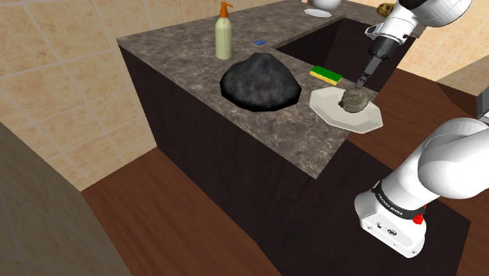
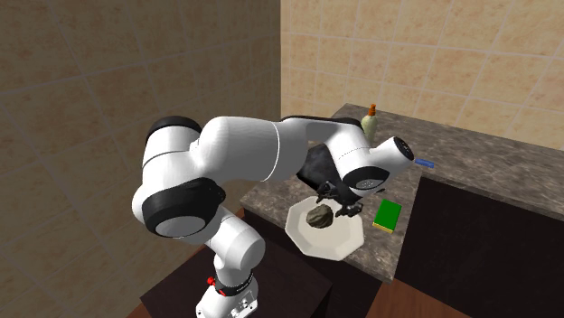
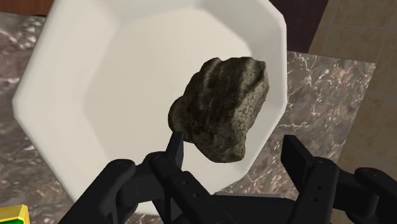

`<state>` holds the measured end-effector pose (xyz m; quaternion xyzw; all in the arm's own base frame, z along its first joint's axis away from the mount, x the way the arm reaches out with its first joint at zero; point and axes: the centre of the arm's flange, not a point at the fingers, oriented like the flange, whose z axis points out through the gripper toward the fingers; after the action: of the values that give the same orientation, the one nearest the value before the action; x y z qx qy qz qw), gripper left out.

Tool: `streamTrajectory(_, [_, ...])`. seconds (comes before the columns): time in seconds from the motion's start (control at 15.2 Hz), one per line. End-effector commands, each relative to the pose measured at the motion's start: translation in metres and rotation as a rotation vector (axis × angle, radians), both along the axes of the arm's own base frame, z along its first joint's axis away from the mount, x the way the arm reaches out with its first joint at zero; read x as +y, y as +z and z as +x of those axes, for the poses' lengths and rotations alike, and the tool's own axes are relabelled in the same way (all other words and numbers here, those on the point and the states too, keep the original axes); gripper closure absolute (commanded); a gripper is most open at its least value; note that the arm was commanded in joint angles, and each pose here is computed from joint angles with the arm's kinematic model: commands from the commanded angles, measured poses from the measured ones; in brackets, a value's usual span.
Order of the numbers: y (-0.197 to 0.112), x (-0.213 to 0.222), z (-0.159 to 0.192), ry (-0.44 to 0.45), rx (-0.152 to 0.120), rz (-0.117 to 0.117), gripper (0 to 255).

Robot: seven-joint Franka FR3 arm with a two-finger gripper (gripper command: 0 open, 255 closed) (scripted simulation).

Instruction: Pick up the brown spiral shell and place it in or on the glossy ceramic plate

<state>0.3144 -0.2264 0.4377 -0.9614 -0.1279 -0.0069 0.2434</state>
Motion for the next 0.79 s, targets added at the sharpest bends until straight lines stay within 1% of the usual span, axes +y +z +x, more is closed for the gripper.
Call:
streamTrajectory(0.0, [0.000, 0.000, 0.000, 0.000, 0.000, 0.000, 0])
streamTrajectory(0.26, [0.000, 0.000, 0.000, 0.000, 0.000, 0.000, 0])
streamTrajectory(0.53, [0.044, -0.024, 0.002, 0.000, 0.000, 0.000, 0])
streamTrajectory(0.73, [0.044, -0.024, 0.002, 0.000, 0.000, 0.000, 0])
